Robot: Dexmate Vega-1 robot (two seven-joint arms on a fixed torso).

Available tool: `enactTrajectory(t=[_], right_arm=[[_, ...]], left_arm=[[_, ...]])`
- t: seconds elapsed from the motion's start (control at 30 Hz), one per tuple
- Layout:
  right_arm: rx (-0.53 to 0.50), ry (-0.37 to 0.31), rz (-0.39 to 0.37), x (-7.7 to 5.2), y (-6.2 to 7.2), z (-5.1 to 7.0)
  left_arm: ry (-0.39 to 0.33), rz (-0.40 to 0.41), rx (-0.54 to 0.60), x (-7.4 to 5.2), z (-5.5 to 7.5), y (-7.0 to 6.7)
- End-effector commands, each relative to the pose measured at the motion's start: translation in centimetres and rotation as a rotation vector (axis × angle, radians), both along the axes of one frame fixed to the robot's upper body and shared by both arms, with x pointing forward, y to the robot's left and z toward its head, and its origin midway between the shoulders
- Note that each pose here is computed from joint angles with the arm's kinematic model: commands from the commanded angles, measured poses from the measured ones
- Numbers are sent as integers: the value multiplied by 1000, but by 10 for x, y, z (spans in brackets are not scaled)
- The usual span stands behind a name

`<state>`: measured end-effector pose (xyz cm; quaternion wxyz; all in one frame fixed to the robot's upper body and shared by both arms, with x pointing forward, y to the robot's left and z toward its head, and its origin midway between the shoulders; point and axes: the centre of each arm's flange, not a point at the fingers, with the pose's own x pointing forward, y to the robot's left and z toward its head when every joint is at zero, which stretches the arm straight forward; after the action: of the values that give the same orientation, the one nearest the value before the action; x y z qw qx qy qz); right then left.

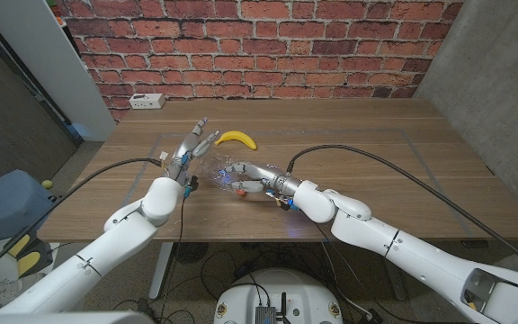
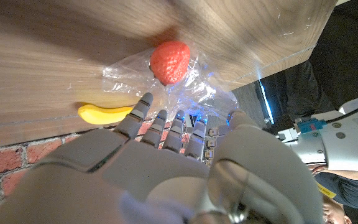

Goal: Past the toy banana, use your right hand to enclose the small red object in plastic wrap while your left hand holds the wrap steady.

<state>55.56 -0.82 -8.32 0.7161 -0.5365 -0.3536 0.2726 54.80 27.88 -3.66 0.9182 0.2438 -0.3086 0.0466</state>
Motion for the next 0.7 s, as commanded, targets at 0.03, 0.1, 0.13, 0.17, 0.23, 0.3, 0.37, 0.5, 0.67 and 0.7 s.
enactTrajectory(t=[0.03,0.1,0.13,0.17,0.23,0.3,0.37,0.5,0.67,0.7], right_arm=[[-68,109,39,20,12,0],[-93,120,26,22,12,-1],[-100,128,23,23,13,-2],[-110,130,16,24,13,-3],[-122,138,7,26,13,-4],[-134,145,-3,28,13,-4],[-145,151,-16,30,12,-5],[-171,154,-40,31,11,-7],[-196,155,-63,30,10,-8],[-198,153,-64,29,10,-8]], left_arm=[[-28,-39,-113,-2,-7,18],[-28,-41,-120,-3,-8,19],[-29,-42,-122,-3,-8,19],[-30,-43,-123,-3,-8,20],[-28,-43,-122,-2,-8,20],[-29,-47,-124,-2,-8,21],[-27,-46,-122,-2,-8,21],[-27,-52,-122,-1,-7,20],[-23,-64,-120,0,-7,19],[-23,-66,-119,0,-7,18]])
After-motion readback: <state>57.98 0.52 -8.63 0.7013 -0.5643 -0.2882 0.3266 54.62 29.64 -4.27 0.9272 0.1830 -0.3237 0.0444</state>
